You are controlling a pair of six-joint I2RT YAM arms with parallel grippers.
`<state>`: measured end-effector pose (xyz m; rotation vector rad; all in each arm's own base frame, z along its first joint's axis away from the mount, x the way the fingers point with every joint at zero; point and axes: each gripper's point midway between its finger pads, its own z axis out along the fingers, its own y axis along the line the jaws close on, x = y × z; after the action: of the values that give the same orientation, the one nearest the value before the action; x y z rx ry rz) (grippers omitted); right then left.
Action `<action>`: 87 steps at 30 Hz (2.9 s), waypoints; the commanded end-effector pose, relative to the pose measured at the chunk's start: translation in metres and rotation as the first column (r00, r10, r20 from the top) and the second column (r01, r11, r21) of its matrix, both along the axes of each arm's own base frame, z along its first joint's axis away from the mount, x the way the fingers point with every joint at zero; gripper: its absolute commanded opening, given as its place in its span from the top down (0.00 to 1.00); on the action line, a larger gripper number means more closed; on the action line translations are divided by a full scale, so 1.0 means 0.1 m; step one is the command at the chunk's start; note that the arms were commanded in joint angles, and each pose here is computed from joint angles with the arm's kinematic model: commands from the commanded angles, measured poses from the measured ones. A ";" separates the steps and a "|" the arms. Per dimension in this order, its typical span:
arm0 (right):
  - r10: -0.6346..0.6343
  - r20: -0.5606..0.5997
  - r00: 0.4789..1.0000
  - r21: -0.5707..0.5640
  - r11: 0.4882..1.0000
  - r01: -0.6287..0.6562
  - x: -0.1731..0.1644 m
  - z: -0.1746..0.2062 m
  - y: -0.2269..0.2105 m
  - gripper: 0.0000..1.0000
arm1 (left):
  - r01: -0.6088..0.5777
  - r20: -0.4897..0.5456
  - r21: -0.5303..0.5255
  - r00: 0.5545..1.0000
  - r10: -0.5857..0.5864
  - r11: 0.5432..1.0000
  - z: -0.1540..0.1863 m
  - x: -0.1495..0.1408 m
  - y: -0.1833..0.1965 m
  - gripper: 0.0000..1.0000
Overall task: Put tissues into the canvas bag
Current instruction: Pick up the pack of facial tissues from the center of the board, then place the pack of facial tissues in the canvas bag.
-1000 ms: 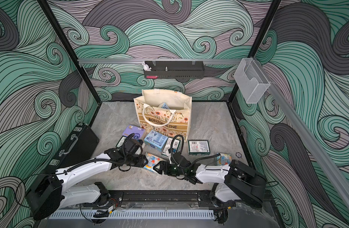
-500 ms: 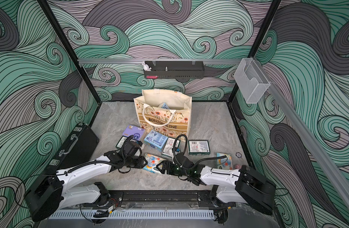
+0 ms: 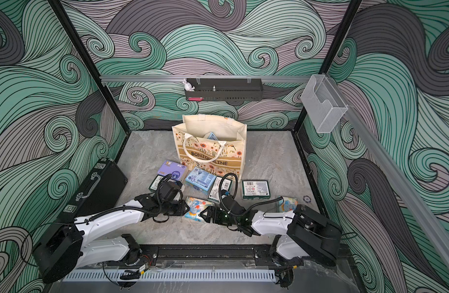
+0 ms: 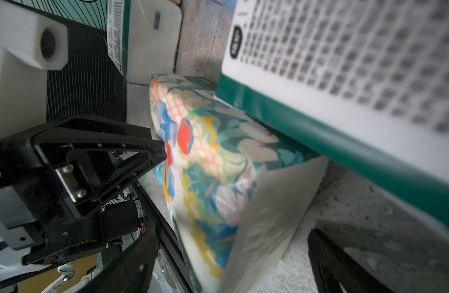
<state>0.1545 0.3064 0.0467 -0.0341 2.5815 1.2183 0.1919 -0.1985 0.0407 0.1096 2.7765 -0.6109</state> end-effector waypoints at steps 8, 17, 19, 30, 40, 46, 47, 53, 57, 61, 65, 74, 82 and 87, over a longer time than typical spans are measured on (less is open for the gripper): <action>-0.024 -0.001 1.000 0.126 0.992 0.024 0.18 0.15 0.15 0.08 | -0.070 -0.150 0.187 0.984 0.099 0.980 -0.44 -0.37 0.49 0.73; -0.022 -0.029 0.999 0.248 0.968 0.029 0.17 0.18 0.26 0.11 | -0.072 -0.161 0.180 0.982 0.102 0.981 -0.46 -0.40 0.48 0.74; -0.019 -0.026 0.999 0.281 0.959 0.025 0.16 0.21 0.29 0.13 | -0.072 -0.161 0.178 0.982 0.101 0.981 -0.45 -0.39 0.48 0.74; 0.028 0.011 1.000 0.366 0.930 -0.030 0.12 0.37 0.40 0.23 | -0.061 -0.162 0.147 0.983 0.085 0.987 -0.44 -0.40 0.43 0.74; 0.053 0.026 0.998 0.359 0.931 -0.059 0.08 0.37 0.44 0.44 | -0.056 -0.135 0.103 0.988 0.070 0.993 -0.29 -0.37 0.37 0.70; 0.057 0.015 0.998 0.347 0.936 -0.059 0.07 0.34 0.44 0.56 | -0.042 -0.087 0.077 0.995 0.048 0.996 0.12 -0.26 0.29 0.39; 0.058 0.013 0.998 0.344 0.937 -0.059 0.07 0.34 0.43 0.55 | -0.040 -0.077 0.070 0.996 0.045 0.997 0.24 -0.24 0.28 0.39; 0.134 0.041 0.990 0.350 0.926 -0.139 -0.01 0.56 0.45 0.54 | -0.037 0.120 -0.044 0.992 0.042 0.998 1.20 -0.14 0.29 0.39; 0.185 0.121 0.975 0.286 0.935 -0.212 -0.01 0.93 0.36 0.53 | 0.005 0.337 -0.108 0.941 0.032 0.994 1.79 -0.17 0.44 0.38; 0.191 0.268 0.944 0.127 0.965 -0.231 0.06 1.48 0.03 0.52 | 0.003 0.481 -0.010 0.877 0.002 1.000 2.13 -0.24 0.78 0.34; 0.123 0.353 0.928 0.130 0.975 -0.178 0.29 2.14 -0.37 0.53 | 0.005 0.529 0.039 0.848 -0.025 0.999 2.22 -0.30 0.93 0.35; 0.071 0.532 0.844 -0.008 0.997 -0.079 1.17 3.26 -0.69 0.54 | 0.037 0.575 -0.017 0.818 -0.021 0.999 2.21 -0.32 0.88 0.35; 0.150 0.616 0.773 -0.292 0.955 0.047 2.09 3.41 -0.72 0.55 | 0.015 0.540 0.020 0.841 -0.023 1.000 2.11 -0.26 0.87 0.36; 0.232 0.630 0.741 -0.389 0.920 0.042 2.49 3.40 -0.60 0.56 | 0.012 0.535 0.023 0.844 -0.022 1.000 2.10 -0.25 0.87 0.36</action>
<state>0.3945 0.2542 0.3895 -0.5018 2.1140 0.6784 0.1650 -0.1175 0.2527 0.2833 2.2218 -0.5081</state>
